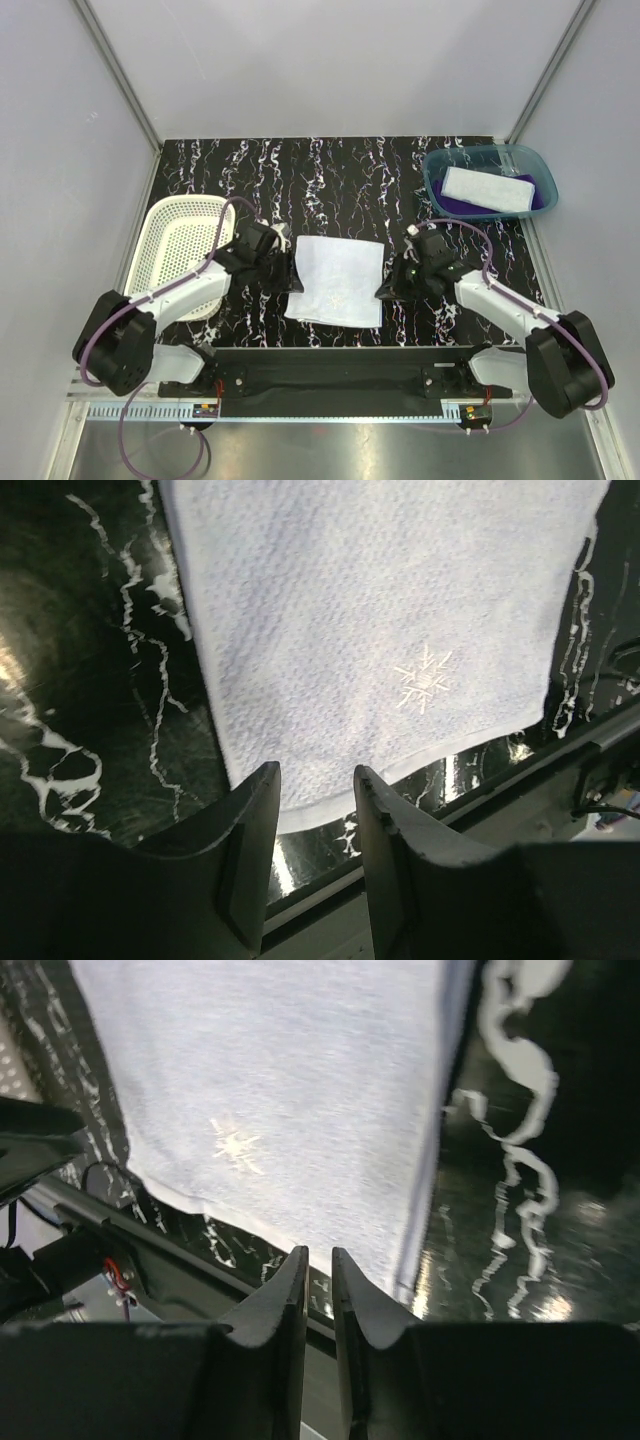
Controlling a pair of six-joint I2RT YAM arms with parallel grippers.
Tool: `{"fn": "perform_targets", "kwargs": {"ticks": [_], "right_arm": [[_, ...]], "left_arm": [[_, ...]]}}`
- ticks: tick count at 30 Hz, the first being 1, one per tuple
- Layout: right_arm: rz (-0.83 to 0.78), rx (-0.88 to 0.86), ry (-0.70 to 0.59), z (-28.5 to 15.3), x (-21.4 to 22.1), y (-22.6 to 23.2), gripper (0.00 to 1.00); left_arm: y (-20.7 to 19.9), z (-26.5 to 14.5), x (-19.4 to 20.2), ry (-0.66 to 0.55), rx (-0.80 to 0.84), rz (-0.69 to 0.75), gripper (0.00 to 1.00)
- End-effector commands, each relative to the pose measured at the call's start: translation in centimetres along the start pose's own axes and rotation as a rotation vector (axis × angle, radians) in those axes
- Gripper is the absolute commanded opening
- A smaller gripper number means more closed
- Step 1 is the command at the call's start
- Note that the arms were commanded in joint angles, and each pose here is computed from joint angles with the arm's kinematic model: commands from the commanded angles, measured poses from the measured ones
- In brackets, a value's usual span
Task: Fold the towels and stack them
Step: Fold the towel
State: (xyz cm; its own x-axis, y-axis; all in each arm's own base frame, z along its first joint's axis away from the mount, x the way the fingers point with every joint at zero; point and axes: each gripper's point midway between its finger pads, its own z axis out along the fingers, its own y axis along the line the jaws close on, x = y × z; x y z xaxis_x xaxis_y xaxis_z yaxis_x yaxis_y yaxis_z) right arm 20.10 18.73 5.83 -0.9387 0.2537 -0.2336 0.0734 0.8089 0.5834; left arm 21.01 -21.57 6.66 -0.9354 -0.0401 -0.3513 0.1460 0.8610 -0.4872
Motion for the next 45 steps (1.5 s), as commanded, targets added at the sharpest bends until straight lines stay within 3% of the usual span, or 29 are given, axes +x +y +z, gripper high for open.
{"fn": "perform_targets", "kwargs": {"ticks": [1,7,12,16,23,38,41,43,45], "right_arm": [[-0.051,-0.084,0.053,0.6,0.3,3.2,0.21],[0.017,0.074,0.105,3.2,3.2,-1.8,0.20],[0.023,0.239,0.048,2.9,2.8,-5.2,0.20],[0.002,0.249,-0.031,1.5,1.5,-4.8,0.19],[-0.023,0.203,-0.034,-0.1,0.8,-2.6,0.23],[-0.050,0.233,0.023,2.9,2.5,-2.2,0.23],[-0.080,0.328,0.027,2.8,2.9,-3.8,0.16],[-0.090,0.400,0.017,2.3,3.1,-5.3,0.01],[-0.087,0.404,0.012,2.2,3.3,-5.5,0.00]], "left_arm": [[-1.6,1.2,0.0,0.012,0.105,0.004,0.41],[1.0,3.5,2.2,0.052,0.044,-0.055,0.40],[1.9,4.0,3.3,0.065,0.030,-0.071,0.40],[1.6,3.6,3.3,0.054,0.040,-0.064,0.40],[-0.1,2.0,2.0,0.004,0.092,-0.044,0.40],[0.3,2.6,3.1,0.019,0.080,-0.047,0.41],[1.4,3.0,3.6,0.021,0.031,-0.056,0.41],[2.7,3.1,4.2,0.024,-0.030,-0.078,0.41],[3.4,3.2,4.5,0.014,-0.055,-0.088,0.41]]}}
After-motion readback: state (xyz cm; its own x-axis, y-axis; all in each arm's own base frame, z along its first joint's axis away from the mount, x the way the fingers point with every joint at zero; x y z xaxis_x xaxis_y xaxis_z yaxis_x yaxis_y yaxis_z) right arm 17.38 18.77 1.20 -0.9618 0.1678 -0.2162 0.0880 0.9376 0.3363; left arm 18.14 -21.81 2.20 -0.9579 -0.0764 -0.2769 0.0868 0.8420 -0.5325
